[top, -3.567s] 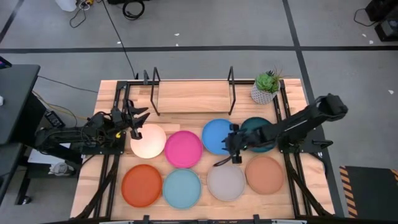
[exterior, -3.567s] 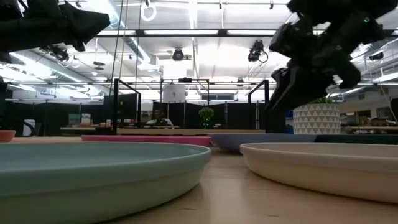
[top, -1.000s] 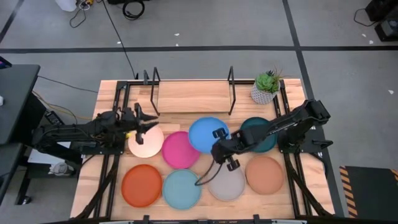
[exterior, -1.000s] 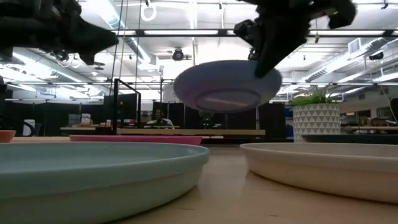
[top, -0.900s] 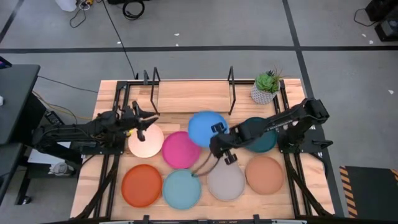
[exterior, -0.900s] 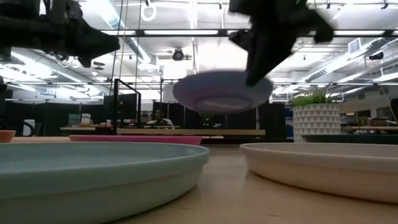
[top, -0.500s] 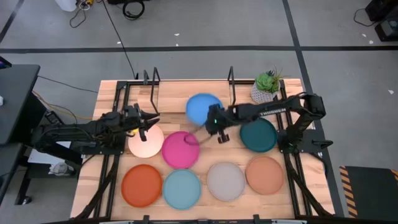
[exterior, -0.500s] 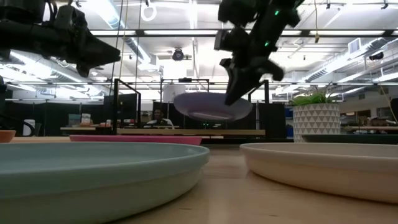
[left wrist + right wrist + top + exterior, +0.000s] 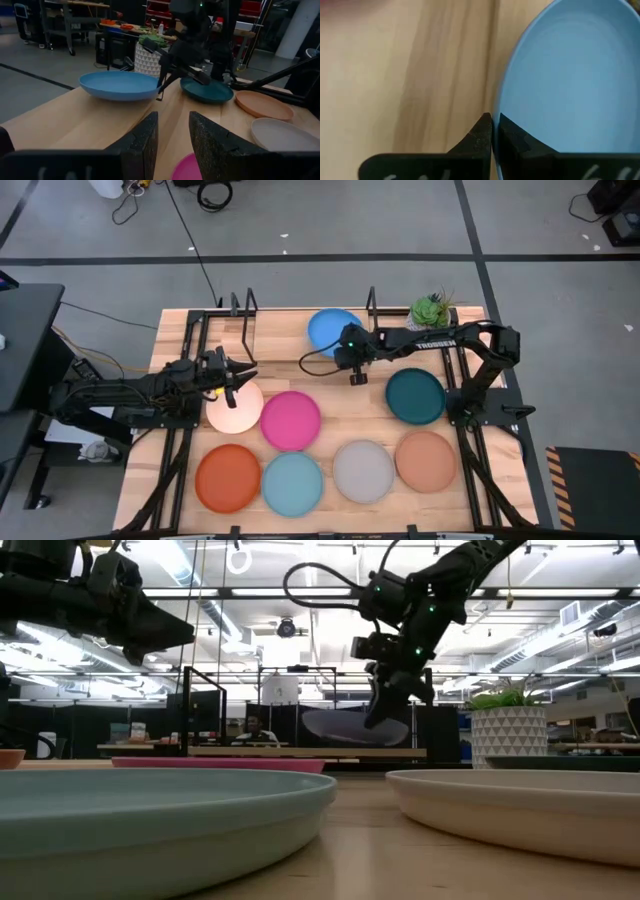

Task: Place and stack plates onto a shelf
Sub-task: Put the blue plate on the shelf, then stack the dark blue plate on top of the blue plate on the shelf

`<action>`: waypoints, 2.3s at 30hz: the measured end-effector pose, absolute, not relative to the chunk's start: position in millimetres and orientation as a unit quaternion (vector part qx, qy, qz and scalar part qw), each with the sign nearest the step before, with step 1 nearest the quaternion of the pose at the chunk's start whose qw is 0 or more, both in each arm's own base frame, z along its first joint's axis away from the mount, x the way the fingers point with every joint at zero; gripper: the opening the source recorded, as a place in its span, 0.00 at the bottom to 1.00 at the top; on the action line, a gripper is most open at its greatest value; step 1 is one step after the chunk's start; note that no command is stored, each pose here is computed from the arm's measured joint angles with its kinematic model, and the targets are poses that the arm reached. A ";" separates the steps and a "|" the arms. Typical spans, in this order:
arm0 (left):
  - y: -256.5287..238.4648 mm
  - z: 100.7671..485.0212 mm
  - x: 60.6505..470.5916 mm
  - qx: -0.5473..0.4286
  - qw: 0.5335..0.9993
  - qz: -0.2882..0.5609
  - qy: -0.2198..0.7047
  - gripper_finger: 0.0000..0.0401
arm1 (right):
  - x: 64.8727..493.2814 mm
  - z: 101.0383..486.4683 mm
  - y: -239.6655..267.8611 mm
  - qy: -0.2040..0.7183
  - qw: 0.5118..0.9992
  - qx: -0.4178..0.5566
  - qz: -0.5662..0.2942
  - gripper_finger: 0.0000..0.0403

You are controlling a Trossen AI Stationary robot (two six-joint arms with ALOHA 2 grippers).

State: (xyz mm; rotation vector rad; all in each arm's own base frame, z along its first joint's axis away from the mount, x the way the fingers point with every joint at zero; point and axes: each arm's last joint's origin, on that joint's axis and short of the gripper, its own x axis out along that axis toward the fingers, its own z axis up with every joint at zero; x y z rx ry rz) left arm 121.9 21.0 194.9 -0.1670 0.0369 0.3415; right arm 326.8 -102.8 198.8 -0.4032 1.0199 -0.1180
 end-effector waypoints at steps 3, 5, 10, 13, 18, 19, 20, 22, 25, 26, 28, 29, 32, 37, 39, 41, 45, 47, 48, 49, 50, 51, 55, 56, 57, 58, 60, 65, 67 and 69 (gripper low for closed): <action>21.0 194.9 121.9 -0.083 0.982 0.170 0.018 0.29 | 326.3 198.5 -103.8 0.485 0.851 -0.191 -0.056 0.08; 21.0 194.9 121.9 -0.083 0.982 0.170 0.018 0.29 | 326.7 198.9 -103.9 0.483 0.851 -0.197 -0.054 0.11; 21.0 194.9 121.9 -0.082 0.982 0.170 0.018 0.29 | 326.0 199.1 -105.8 0.492 0.841 -0.211 -0.080 0.18; 21.0 194.9 121.9 -0.082 0.982 0.170 0.018 0.29 | 326.3 199.2 -105.0 0.492 0.840 -0.213 -0.082 0.20; 21.0 194.9 121.9 -0.063 0.983 0.169 0.022 0.29 | 325.2 202.6 -101.5 0.501 0.836 -0.212 -0.075 0.20; 21.0 194.9 121.9 -0.058 0.984 0.169 0.023 0.29 | 325.4 207.1 -99.5 0.498 0.837 -0.213 -0.076 0.20; 21.0 194.9 121.9 -0.055 0.984 0.169 0.023 0.29 | 326.2 212.8 -96.9 0.489 0.842 -0.213 -0.078 0.20; 21.0 194.9 121.9 -0.053 0.984 0.169 0.023 0.29 | 327.8 222.1 -89.4 0.469 0.852 -0.219 -0.076 0.20; 21.0 194.9 121.9 -0.053 0.984 0.169 0.023 0.29 | 329.6 222.0 -74.2 0.466 0.857 -0.217 -0.044 0.20; 21.0 194.9 121.9 -0.053 0.984 0.169 0.023 0.29 | 329.8 220.8 -67.9 0.468 0.857 -0.213 -0.025 0.20; 21.0 194.8 121.9 -0.058 0.984 0.169 0.023 0.29 | 328.3 217.7 -52.8 0.483 0.852 -0.203 0.006 0.20; 21.0 194.6 121.8 -0.063 0.983 0.169 0.023 0.29 | 326.1 215.4 -45.2 0.499 0.845 -0.193 0.012 0.20; 20.8 191.5 121.6 -0.083 0.981 0.170 0.036 0.29 | 314.8 211.8 -24.7 0.552 0.822 -0.141 -0.001 0.20; 20.8 188.8 121.3 -0.095 0.980 0.171 0.048 0.29 | 293.2 201.9 -3.0 0.651 0.757 -0.034 -0.043 0.28; 20.8 189.0 121.3 -0.095 0.980 0.171 0.047 0.29 | 286.0 200.6 0.1 0.677 0.732 -0.003 -0.071 0.33; 20.8 189.1 121.3 -0.094 0.980 0.171 0.046 0.29 | 281.0 200.6 1.7 0.692 0.715 0.024 -0.099 0.40; 20.8 188.9 121.3 -0.090 0.980 0.171 0.048 0.29 | 276.4 197.6 2.8 0.697 0.699 0.070 -0.145 0.52; 20.8 188.6 121.3 -0.089 0.980 0.171 0.050 0.29 | 274.7 190.5 3.7 0.694 0.698 0.089 -0.152 0.56; 20.8 188.4 121.2 -0.089 0.980 0.171 0.051 0.29 | 272.2 186.5 4.0 0.697 0.693 0.097 -0.158 0.57; 20.8 188.3 121.2 -0.087 0.980 0.171 0.052 0.29 | 269.5 182.3 4.2 0.700 0.688 0.104 -0.161 0.57; 20.8 188.3 121.2 -0.083 0.980 0.171 0.052 0.29 | 266.9 177.6 4.6 0.703 0.684 0.112 -0.162 0.57; 20.8 188.4 121.2 -0.078 0.981 0.170 0.053 0.29 | 265.0 173.6 5.1 0.704 0.681 0.120 -0.162 0.57; 21.2 190.0 121.3 -0.052 0.982 0.176 0.049 0.29 | 257.5 162.8 5.8 0.711 0.667 0.139 -0.176 0.55; 21.3 190.6 121.3 -0.045 0.982 0.177 0.046 0.29 | 255.5 160.0 5.8 0.713 0.664 0.140 -0.178 0.54; 21.4 191.3 121.4 -0.042 0.982 0.178 0.044 0.29 | 253.8 157.4 5.7 0.714 0.662 0.141 -0.179 0.53; 21.4 191.6 121.4 -0.039 0.982 0.178 0.042 0.29 | 252.5 155.1 5.5 0.714 0.661 0.142 -0.180 0.51; 21.4 192.1 121.4 -0.039 0.983 0.178 0.040 0.29 | 249.6 150.2 5.6 0.716 0.662 0.137 -0.175 0.49; 21.4 193.7 121.6 -0.029 0.983 0.176 0.033 0.29 | 246.0 144.0 6.2 0.722 0.662 0.131 -0.151 0.41; 20.7 199.3 122.2 -0.007 0.987 0.162 0.008 0.29 | 246.8 144.9 6.7 0.724 0.663 0.132 -0.140 0.38; 19.8 207.1 122.3 0.001 0.989 0.145 -0.031 0.29 | 249.7 147.6 7.3 0.722 0.668 0.131 -0.122 0.34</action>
